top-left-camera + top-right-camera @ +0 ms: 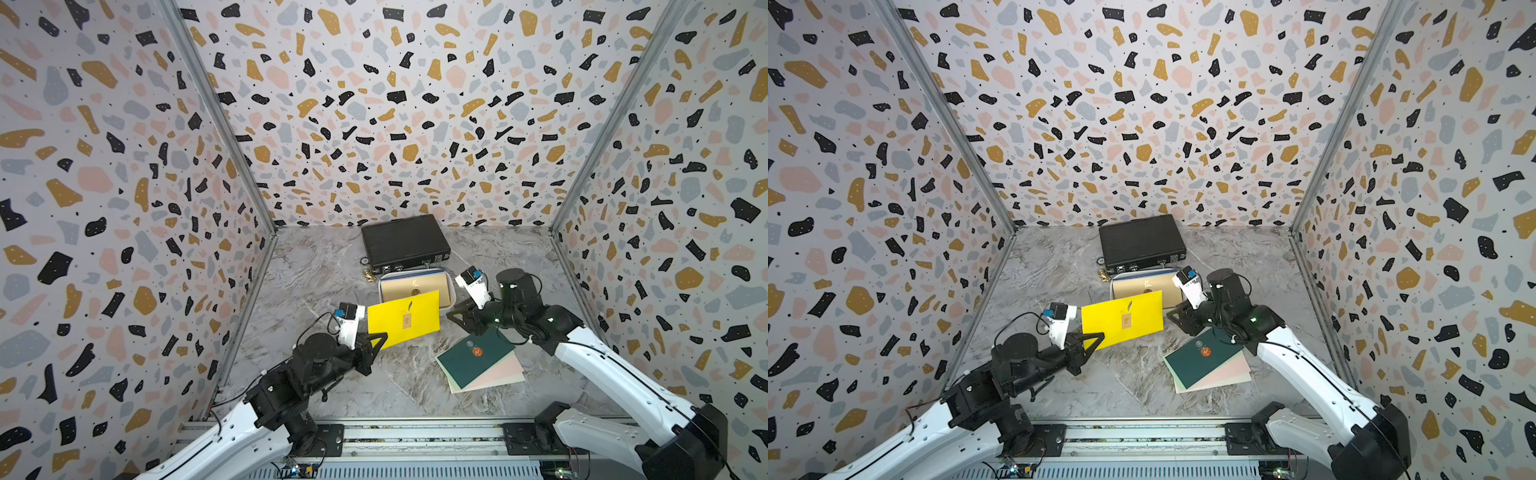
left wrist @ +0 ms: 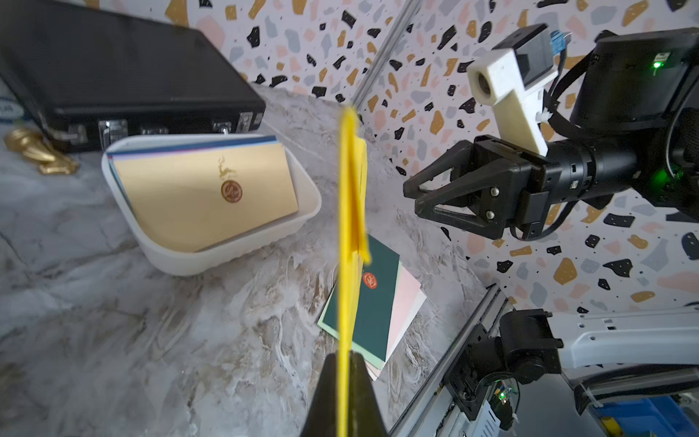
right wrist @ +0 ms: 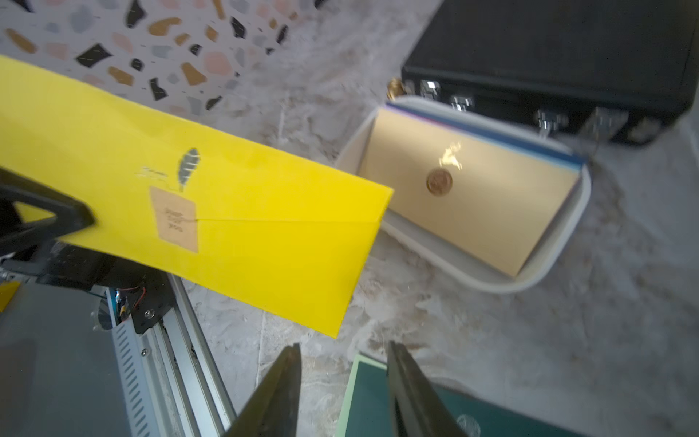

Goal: Put the sealed envelopes into the storage box
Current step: Pick up the envelope from the center of the board.

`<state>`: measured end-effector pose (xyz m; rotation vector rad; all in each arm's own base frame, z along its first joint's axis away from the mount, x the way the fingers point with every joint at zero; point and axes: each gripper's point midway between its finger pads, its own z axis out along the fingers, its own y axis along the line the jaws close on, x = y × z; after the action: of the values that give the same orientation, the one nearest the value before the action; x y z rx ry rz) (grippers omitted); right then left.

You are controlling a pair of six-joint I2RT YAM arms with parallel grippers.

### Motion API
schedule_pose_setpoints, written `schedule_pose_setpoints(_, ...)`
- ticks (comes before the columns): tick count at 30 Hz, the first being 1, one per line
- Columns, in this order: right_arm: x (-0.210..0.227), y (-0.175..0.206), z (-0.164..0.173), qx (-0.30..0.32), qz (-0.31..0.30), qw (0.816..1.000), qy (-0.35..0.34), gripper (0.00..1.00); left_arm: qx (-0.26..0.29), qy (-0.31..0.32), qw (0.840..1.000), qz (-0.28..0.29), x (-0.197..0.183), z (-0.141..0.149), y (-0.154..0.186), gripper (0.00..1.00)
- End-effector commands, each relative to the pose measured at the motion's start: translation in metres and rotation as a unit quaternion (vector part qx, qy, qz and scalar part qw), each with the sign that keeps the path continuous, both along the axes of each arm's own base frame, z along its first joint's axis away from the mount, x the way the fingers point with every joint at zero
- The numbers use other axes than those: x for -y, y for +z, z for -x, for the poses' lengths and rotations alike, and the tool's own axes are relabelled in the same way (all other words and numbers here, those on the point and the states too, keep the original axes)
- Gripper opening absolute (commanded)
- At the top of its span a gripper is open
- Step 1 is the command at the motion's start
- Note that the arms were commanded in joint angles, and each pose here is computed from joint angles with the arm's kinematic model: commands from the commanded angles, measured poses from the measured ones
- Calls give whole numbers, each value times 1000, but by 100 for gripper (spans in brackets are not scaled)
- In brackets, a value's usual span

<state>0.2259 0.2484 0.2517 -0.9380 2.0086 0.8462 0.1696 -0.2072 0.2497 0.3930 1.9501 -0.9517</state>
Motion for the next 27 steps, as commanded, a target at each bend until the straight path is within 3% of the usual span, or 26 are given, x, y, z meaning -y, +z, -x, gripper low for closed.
schedule_pose_setpoints(1,-13,47,41,129,-16,978,166,49,88,-90,986,-108,2,16,2,0)
schedule_pose_setpoints(5,-13,57,54,171,38,957,230,50,149,-215,954,-146,17,44,9,0)
schedule_pose_setpoints(10,-23,64,74,177,49,933,309,54,201,-262,931,-155,21,54,15,0)
schedule_pose_setpoints(13,-24,58,93,144,44,919,365,54,218,-258,929,-149,22,53,19,0)
schedule_pose_setpoints(20,-35,37,102,99,64,909,399,49,219,-258,929,-149,22,53,12,0)
schedule_pose_setpoints(24,-48,29,95,92,64,910,398,37,221,-253,930,-151,21,52,10,0)
schedule_pose_setpoints(27,-55,28,89,94,61,912,395,20,218,-242,933,-156,20,48,9,0)
